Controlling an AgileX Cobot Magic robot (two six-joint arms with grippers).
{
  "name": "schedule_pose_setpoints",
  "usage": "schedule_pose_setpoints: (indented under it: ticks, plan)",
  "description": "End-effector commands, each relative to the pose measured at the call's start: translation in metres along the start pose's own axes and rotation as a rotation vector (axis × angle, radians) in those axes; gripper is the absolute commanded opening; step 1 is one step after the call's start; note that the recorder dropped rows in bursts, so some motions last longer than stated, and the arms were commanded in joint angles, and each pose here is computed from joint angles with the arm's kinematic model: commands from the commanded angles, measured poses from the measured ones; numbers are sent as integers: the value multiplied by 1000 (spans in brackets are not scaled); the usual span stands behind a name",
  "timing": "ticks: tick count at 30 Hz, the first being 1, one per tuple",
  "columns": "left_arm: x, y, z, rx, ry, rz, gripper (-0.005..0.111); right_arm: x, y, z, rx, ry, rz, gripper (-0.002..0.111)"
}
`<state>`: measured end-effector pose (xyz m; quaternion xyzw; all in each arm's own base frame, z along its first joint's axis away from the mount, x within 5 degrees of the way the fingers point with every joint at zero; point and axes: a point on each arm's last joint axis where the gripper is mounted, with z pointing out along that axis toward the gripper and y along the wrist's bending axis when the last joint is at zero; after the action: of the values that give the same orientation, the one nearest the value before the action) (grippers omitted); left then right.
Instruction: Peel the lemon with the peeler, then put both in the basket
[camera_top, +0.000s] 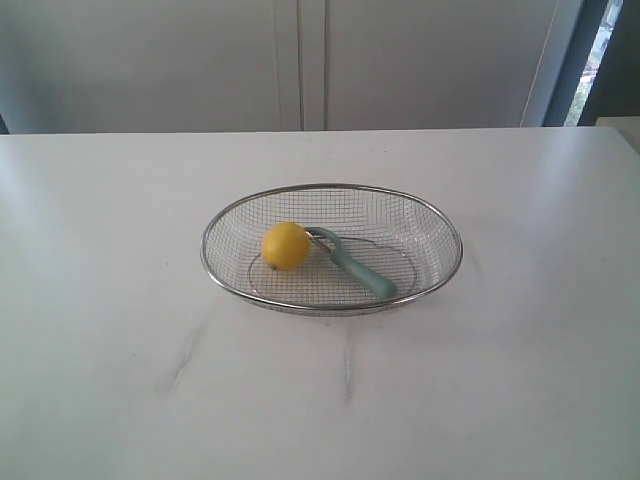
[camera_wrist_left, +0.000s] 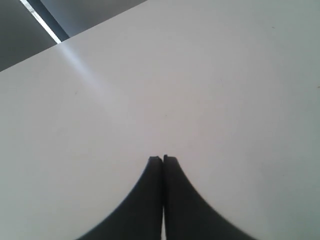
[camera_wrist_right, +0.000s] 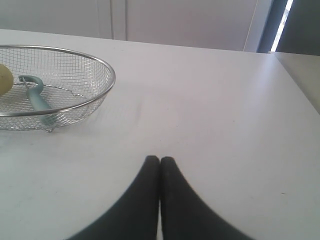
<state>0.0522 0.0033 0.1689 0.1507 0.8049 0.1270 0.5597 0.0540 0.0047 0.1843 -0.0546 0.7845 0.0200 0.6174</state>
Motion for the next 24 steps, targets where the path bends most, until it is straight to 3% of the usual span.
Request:
schedule_pose_setpoints:
  ticks: [1,10,24]
  plan:
    - [3,-1,0,3,17,-24,0,0,0,0,0,-11,-3,0]
    - [3,-1,0,1,17,-277,0,0,0,0,0,-11,-3,0]
    - [2,-1,0,0,13,-328,0,0,0,0,0,-11,-3,0]
